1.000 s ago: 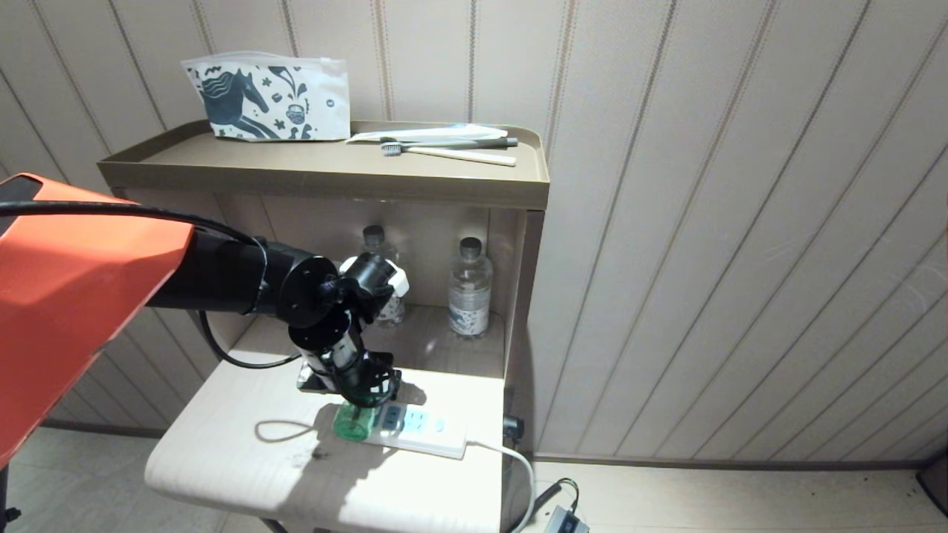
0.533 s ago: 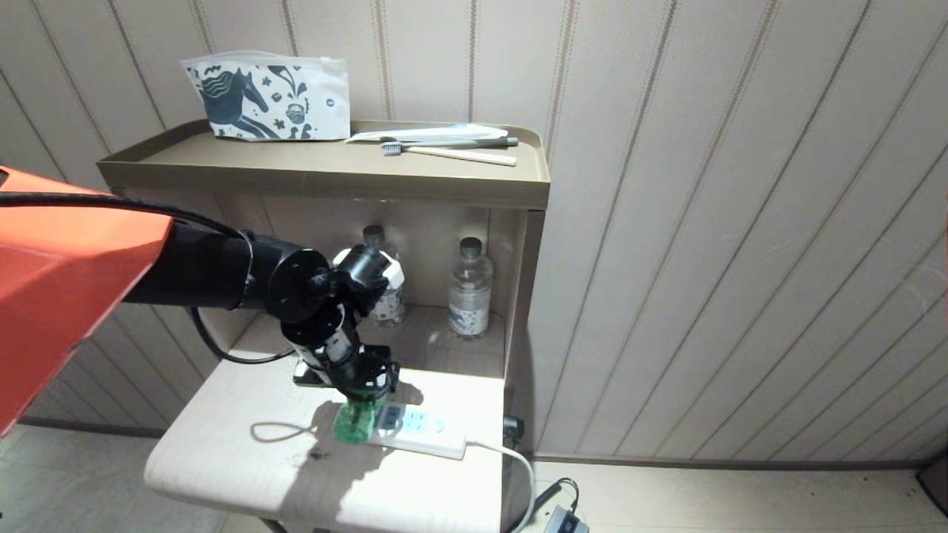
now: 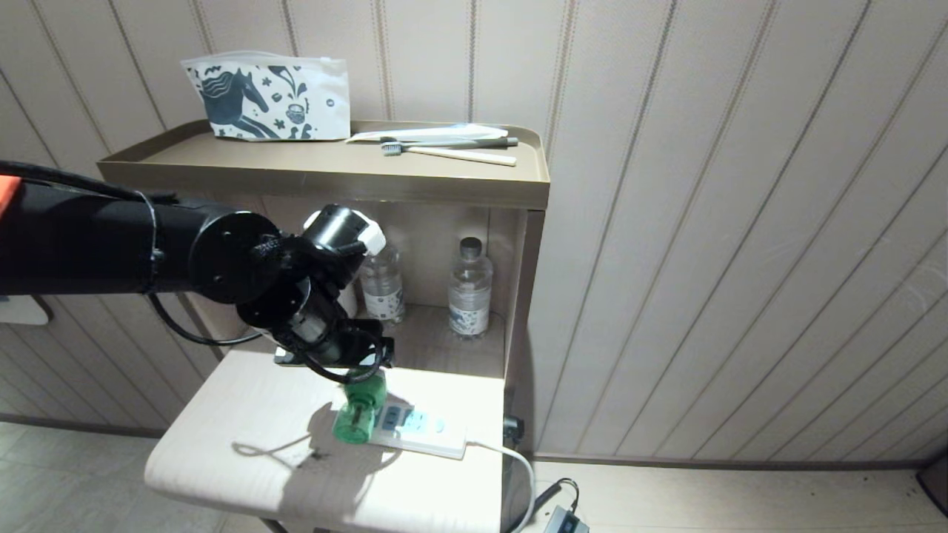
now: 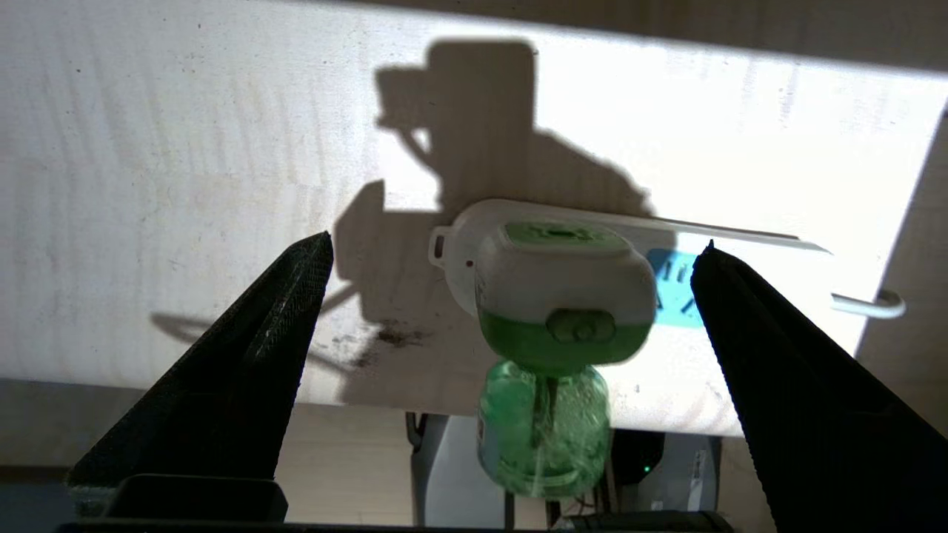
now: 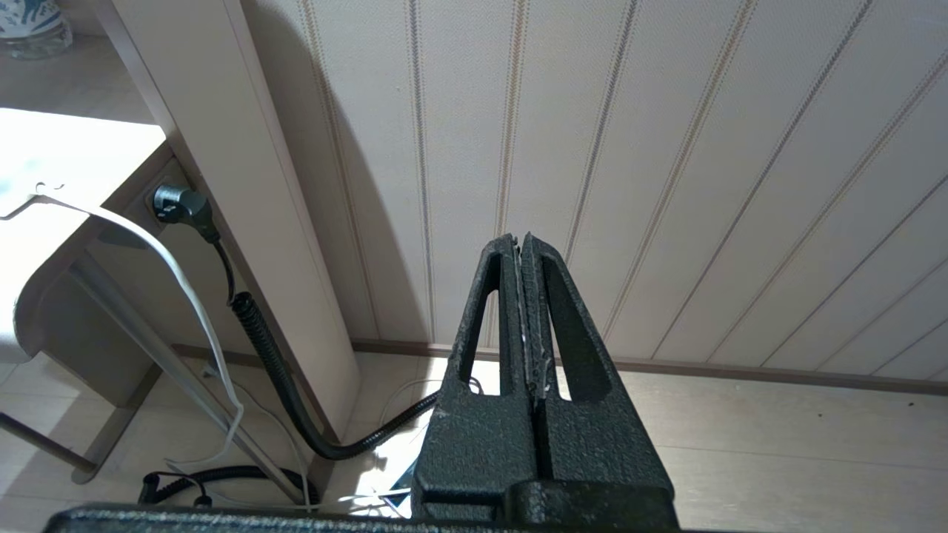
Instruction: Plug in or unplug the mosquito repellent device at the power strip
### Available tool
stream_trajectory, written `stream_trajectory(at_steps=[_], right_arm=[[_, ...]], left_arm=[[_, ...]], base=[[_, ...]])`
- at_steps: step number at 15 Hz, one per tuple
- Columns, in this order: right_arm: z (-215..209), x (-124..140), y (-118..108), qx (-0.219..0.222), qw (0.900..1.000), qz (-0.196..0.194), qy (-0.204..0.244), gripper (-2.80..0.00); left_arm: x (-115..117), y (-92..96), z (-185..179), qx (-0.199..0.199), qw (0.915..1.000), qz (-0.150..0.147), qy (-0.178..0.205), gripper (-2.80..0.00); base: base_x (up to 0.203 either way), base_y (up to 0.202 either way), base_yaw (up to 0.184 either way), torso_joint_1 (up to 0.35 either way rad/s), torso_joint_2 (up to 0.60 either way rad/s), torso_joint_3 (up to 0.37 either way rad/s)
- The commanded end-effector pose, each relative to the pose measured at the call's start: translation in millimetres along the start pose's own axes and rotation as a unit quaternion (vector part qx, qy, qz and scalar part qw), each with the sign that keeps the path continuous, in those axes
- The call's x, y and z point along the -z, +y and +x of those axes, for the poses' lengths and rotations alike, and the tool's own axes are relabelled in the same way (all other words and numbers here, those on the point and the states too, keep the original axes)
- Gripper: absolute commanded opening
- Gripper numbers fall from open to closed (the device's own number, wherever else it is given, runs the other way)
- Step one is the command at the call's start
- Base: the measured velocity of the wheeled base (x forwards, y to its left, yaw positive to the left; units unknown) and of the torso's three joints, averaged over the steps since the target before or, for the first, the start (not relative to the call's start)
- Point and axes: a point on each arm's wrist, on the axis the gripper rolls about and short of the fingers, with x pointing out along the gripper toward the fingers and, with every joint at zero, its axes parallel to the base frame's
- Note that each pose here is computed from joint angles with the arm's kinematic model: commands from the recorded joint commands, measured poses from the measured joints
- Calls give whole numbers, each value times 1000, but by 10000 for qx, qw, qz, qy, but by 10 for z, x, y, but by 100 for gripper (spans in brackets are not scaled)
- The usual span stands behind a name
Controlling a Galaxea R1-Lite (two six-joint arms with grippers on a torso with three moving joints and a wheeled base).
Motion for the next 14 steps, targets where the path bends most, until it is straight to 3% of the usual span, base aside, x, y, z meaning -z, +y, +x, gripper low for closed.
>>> stream_trajectory(at_steps=[1,5,6,10,14], right_arm=[[0,0,0,-1,10000,-1,-1,-280],[0,0,0,-1,10000,-1,-1,-280],[0,0,0,-1,10000,-1,-1,-280],[0,0,0,-1,10000,-1,-1,-280],[0,0,0,-1,10000,-1,-1,-280]], left_arm=[[42,36,-345,190,9992,-15,-341,0],[179,145,-741,402,9963,177,-741,0],[257,201,-814,427,9955,224,-820,-280],[613,484,-1029,468,9911,278,-1214,-280],[1134,1097,-1454,191,9739,-257,-2246,-280]], base=[[0,0,0,0,0,0],[0,0,0,0,0,0],[0,0,0,0,0,0],[0,0,0,0,0,0],[0,0,0,0,0,0]])
